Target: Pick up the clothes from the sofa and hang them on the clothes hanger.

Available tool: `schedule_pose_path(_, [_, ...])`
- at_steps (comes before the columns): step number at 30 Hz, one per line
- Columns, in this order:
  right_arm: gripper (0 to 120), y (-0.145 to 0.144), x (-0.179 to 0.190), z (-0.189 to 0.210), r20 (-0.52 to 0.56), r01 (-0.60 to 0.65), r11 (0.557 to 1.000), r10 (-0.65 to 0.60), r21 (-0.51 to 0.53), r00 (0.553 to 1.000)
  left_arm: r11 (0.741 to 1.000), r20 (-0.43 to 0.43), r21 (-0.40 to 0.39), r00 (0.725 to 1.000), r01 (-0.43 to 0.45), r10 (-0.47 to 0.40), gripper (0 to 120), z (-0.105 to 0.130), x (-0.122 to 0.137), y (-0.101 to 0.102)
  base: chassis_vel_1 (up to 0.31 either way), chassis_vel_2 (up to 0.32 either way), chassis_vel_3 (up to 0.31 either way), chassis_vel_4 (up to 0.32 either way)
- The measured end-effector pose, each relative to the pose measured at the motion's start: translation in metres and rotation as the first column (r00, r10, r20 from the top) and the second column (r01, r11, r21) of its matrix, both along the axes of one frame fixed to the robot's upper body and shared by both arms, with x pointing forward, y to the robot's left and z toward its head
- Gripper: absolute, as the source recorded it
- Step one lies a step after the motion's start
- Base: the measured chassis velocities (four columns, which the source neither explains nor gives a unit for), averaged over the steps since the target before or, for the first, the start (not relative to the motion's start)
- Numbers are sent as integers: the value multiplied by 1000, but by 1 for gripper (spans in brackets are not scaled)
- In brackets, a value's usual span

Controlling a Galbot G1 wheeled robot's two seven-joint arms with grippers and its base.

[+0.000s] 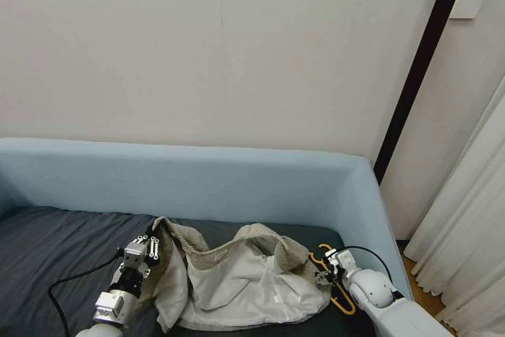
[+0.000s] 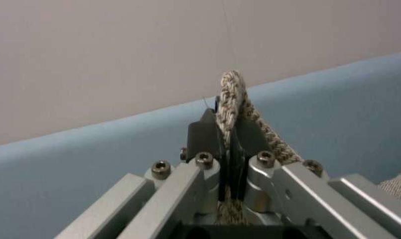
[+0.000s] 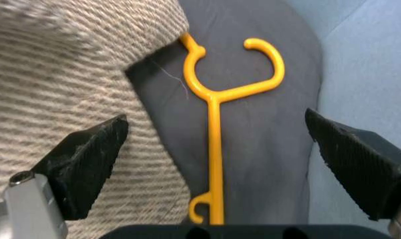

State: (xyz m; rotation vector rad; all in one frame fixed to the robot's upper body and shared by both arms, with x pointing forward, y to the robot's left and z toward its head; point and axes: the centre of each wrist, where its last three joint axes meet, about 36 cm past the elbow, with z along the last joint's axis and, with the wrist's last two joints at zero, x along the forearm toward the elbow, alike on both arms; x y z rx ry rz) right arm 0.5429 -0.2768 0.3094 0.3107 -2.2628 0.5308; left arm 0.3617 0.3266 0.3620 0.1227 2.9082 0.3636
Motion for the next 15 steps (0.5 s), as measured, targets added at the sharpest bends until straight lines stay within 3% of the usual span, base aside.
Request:
schedule_pose_path(5, [96, -8, 17, -13, -40, 7, 999, -8, -37, 999, 1000, 2, 4, 1000, -5, 5, 0, 1, 1, 2, 0, 0, 0, 0])
schedule_pose_path(8, [85, -14, 22, -19, -50, 12, 999, -14, -48, 999, 1000, 0, 2, 1000, -10, 10, 0, 0, 3, 3, 0, 0, 0, 0])
schedule_pose_path(15, [74, -17, 21, -26, -94, -27, 999, 22, -47, 995, 1000, -6, -4, 1000, -13, 13, 0, -4, 6, 1, 0, 0, 0, 0])
